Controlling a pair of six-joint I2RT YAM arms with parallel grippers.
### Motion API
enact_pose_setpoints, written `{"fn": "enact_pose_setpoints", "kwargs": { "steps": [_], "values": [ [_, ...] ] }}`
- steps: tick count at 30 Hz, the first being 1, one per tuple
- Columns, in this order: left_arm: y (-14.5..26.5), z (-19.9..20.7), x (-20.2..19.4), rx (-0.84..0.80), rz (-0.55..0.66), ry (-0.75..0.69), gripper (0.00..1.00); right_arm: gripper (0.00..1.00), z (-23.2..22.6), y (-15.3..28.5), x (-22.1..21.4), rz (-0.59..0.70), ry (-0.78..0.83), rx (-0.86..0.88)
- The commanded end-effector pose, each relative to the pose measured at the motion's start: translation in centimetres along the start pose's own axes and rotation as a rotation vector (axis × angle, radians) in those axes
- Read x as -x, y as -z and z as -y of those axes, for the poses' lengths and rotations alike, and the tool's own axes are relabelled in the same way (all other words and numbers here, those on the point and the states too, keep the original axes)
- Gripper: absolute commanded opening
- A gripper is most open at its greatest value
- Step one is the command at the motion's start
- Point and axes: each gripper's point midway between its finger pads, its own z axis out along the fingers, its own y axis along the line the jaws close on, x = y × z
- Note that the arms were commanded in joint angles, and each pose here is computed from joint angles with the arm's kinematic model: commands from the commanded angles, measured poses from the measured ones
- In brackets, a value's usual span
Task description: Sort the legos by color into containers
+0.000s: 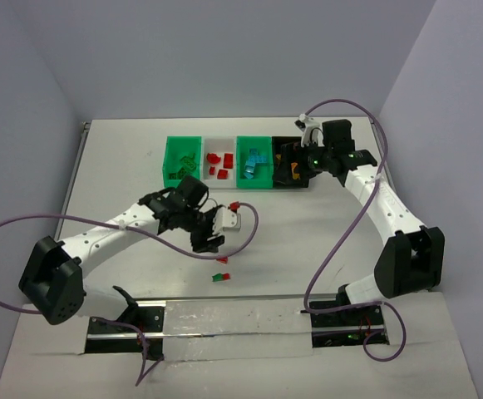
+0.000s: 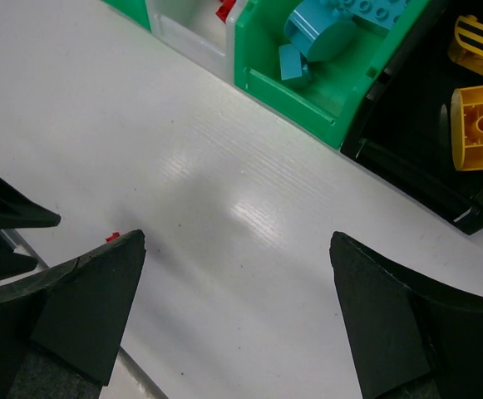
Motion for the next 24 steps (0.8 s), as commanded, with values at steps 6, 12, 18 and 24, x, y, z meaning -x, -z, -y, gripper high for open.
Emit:
{"fn": "enact_pose_setpoints", "kwargs": {
  "steps": [6, 12, 18, 24],
  "values": [
    [-3.1, 0.6, -3.5, 0.038, -0.078, 0.047, 0.64, 0.99, 0.8, 2.2, 2.7, 0.088, 0.025, -0.058],
    [-4.5, 1.5, -3.5, 0.015, -0.068, 0.042, 0.64, 0.99, 1.5, 2.3, 2.3, 0.081, 0.01, -0.07],
    [-5.6, 1.5, -3.4, -0.001, -0.059, 0.027, 0.63, 0.99, 1.7, 2.0, 2.1, 0.072, -0.002, -0.062],
    [-6.4, 1.1, -3.3, -0.007, -0.052, 0.017, 0.62, 0.99, 1.8, 1.9, 1.9, 0.066, -0.006, -0.061]
  ]
}}
